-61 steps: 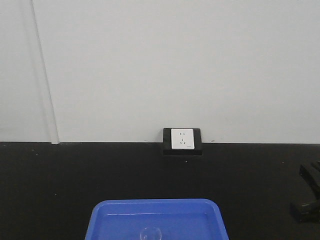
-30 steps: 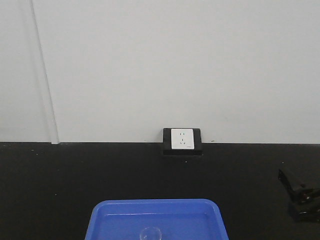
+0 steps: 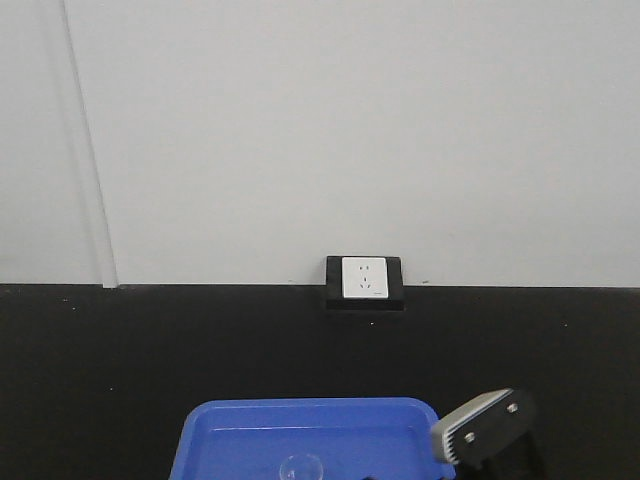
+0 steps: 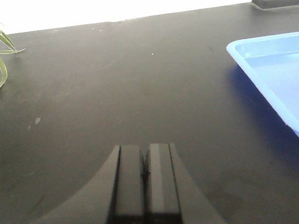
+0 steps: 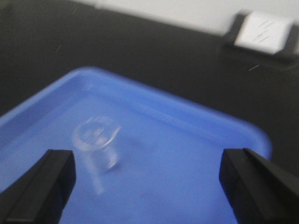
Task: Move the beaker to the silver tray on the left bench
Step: 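Lower the right gripper into the blue tray around the glass beaker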
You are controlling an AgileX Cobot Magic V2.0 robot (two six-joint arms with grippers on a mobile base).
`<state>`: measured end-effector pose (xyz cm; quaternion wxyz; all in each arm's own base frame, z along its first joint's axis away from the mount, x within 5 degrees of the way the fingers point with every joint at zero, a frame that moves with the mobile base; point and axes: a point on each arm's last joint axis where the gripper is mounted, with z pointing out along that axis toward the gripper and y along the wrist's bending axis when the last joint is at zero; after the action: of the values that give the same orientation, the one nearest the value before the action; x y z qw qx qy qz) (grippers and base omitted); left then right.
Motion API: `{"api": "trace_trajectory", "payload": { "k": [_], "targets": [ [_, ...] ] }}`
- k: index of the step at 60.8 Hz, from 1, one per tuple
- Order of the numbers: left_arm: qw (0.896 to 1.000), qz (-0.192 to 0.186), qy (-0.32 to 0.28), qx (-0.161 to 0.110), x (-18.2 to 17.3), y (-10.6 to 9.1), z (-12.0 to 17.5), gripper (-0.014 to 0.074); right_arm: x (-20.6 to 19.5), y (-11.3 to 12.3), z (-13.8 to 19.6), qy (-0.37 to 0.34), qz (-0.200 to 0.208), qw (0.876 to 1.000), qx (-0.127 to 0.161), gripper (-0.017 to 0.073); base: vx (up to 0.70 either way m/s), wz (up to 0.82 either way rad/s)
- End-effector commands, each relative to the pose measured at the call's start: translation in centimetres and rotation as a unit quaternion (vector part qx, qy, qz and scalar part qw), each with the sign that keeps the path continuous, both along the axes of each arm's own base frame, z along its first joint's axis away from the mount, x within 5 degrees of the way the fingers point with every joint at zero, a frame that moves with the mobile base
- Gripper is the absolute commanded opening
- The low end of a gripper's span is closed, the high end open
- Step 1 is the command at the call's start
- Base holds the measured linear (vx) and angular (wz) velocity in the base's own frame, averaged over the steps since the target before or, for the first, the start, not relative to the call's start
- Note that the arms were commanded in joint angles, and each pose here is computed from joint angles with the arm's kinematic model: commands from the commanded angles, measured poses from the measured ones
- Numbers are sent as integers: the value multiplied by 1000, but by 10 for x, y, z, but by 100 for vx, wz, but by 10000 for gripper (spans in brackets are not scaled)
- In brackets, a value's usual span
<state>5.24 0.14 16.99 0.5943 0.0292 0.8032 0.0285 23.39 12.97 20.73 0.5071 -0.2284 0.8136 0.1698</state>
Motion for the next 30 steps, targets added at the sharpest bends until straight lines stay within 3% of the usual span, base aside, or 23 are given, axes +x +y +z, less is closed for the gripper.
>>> {"api": "trace_trajectory", "payload": {
  "k": [1,18,30],
  "targets": [
    [999,-5,-31,-3,2,-1,0,1,9,22,-1,-37,39,998,42,638,0,0],
    [999,-5,-31,-3,2,-1,0,1,25,46,-54,-44,79,990,104,627,0,0],
    [999,-5,-31,-3,2,-1,0,1,49,60,-76,-38,80,990,108,622,0,0]
  ]
}}
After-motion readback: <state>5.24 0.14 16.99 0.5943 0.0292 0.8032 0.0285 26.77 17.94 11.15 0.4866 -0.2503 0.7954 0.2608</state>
